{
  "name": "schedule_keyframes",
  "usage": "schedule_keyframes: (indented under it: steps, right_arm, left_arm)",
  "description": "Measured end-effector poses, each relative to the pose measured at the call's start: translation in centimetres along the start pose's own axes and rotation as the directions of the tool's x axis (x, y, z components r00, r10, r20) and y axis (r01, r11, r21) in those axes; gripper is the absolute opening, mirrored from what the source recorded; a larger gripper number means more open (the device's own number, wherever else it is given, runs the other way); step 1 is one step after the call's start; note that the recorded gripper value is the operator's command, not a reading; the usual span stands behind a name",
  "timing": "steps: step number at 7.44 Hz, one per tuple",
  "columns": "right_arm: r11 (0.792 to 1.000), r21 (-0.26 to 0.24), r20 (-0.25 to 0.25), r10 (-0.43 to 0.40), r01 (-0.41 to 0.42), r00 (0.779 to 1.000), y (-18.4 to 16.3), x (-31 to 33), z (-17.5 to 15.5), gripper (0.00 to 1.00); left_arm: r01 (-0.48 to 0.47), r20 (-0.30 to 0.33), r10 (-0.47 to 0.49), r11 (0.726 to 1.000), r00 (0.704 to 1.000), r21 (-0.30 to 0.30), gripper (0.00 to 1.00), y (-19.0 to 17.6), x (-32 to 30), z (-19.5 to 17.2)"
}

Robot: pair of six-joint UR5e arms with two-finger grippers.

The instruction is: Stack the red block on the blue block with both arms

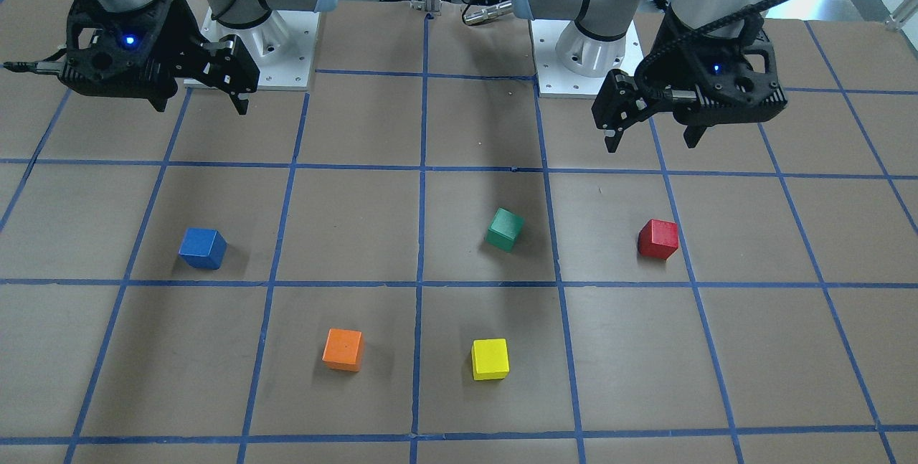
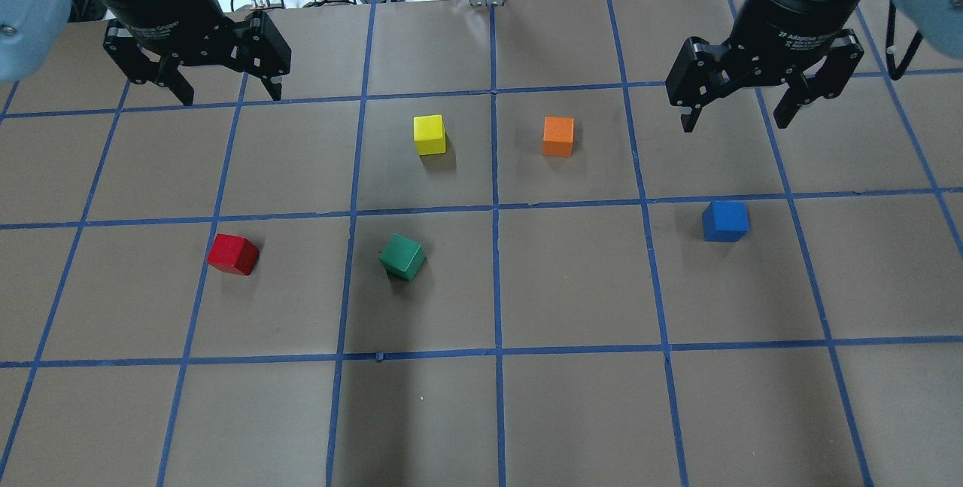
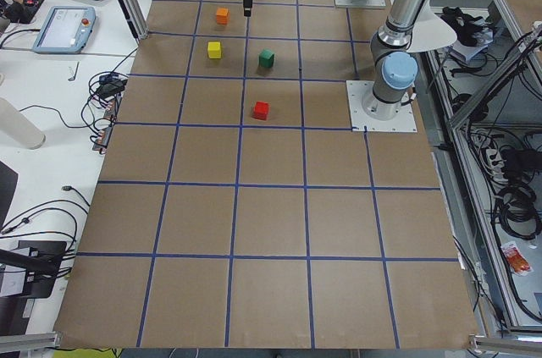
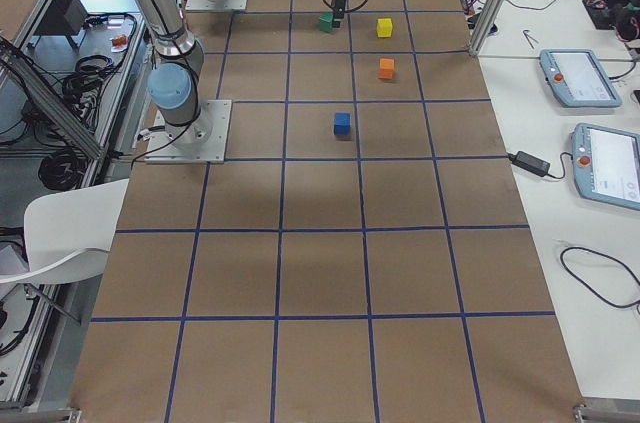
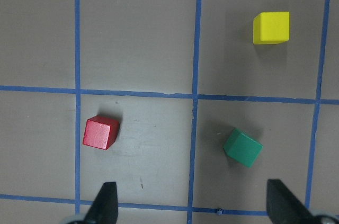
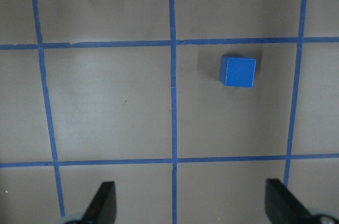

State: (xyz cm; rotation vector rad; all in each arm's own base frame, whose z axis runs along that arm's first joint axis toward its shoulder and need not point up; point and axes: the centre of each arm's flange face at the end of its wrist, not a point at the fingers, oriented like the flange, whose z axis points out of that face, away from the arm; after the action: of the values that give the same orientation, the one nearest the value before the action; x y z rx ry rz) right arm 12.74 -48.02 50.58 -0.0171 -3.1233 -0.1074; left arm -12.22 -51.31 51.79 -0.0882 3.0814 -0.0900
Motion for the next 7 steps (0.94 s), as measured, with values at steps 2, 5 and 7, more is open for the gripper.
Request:
schedule_keyframes:
  steps: [2, 5, 7]
  right_arm:
    - [1.000, -0.005, 0.002, 0.000, 0.000, 1.000, 0.0, 0.0, 0.2, 1.00]
    - [1.000, -0.008, 0.004, 0.000, 0.000, 1.000, 0.1, 0.0, 0.3, 1.00]
    - [1.000, -0.010, 0.004, 0.000, 0.000, 1.000, 0.0, 0.0, 0.4, 1.00]
  left_arm:
    - [-0.001, 0.002, 0.001, 1.000, 1.000, -0.005, 1.00, 0.2, 0.0, 0.0]
    - [-0.011, 0.002, 0.011, 1.000, 1.000, -0.005, 1.00, 0.1, -0.4, 0.0]
    - [-0.073, 0.007, 0.073, 0.997, 0.997, -0.008, 1.00, 0.2, -1.5, 0.0]
